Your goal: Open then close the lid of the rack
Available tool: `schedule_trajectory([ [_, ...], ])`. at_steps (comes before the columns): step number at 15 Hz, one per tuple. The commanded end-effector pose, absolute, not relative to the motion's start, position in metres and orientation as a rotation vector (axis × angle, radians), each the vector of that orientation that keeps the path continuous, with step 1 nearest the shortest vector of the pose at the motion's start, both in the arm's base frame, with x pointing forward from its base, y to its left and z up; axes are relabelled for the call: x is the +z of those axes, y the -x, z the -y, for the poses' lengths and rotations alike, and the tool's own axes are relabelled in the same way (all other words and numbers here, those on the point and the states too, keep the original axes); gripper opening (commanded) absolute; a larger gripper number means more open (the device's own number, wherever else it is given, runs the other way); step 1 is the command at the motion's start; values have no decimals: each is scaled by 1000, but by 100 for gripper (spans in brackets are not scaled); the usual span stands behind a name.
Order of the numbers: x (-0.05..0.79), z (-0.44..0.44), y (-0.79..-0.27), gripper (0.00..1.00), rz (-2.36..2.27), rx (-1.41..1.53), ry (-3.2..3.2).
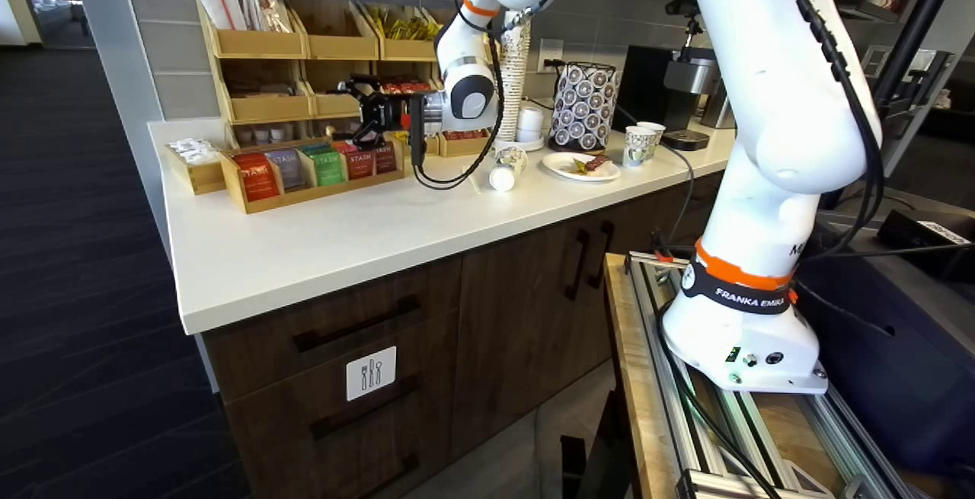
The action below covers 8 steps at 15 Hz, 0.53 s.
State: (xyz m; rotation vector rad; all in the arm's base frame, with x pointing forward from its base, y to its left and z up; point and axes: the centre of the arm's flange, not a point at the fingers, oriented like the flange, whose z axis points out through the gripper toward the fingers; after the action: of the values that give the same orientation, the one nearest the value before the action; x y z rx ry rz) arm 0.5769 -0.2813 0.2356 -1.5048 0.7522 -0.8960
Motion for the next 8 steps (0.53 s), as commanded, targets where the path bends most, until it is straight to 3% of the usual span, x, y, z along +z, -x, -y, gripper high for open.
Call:
schedule_trajectory([
  [1, 245, 275, -574, 100, -723, -935, 1458],
  [8, 250, 281, -581, 100, -697, -987, 1448],
])
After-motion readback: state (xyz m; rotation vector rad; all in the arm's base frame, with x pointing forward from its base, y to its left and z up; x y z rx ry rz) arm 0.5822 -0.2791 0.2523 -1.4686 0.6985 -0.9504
